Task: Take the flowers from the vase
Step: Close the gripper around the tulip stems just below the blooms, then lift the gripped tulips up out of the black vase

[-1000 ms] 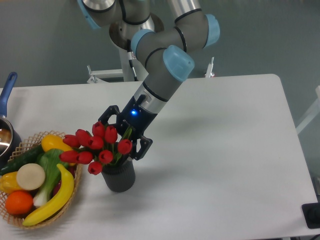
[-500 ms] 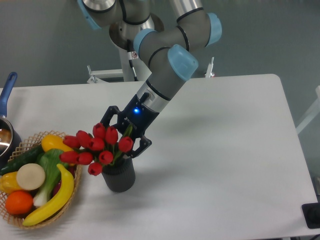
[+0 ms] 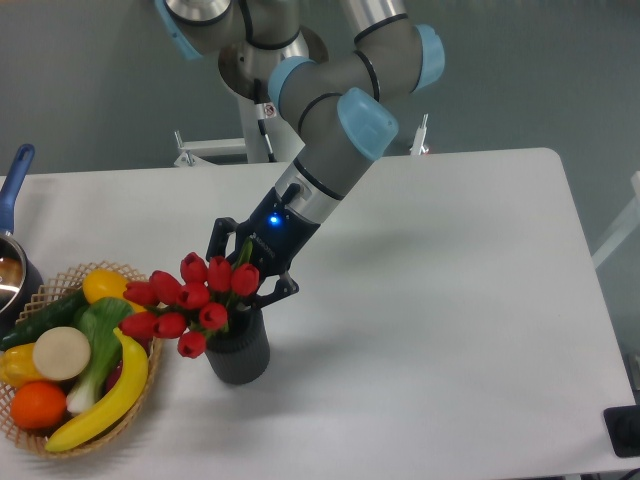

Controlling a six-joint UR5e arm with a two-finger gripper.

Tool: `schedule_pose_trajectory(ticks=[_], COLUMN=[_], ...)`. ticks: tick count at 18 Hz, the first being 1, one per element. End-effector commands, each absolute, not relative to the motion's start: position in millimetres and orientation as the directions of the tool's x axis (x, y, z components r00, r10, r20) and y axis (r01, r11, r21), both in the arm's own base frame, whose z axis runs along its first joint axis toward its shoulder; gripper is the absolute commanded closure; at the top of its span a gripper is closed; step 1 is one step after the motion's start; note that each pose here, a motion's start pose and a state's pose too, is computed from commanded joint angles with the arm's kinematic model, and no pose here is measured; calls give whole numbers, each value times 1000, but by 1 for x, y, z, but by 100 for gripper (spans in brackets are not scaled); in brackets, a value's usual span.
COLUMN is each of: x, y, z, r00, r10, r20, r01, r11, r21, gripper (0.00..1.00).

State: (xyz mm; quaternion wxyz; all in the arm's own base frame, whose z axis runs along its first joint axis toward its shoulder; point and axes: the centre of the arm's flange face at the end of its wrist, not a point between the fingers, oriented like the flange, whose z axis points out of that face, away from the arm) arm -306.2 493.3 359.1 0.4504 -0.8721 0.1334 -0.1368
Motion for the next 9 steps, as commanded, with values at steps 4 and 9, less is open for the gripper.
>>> schedule_pose_trajectory(ticks=[4,9], x=[-308,-313], y=[487,479], z=[373,397], r00=[929,932], r10=[-352,-338], r20=[111,133], r01=[-101,-48], r11=[-531,-478], r21=[-841,-877], gripper=[57,57])
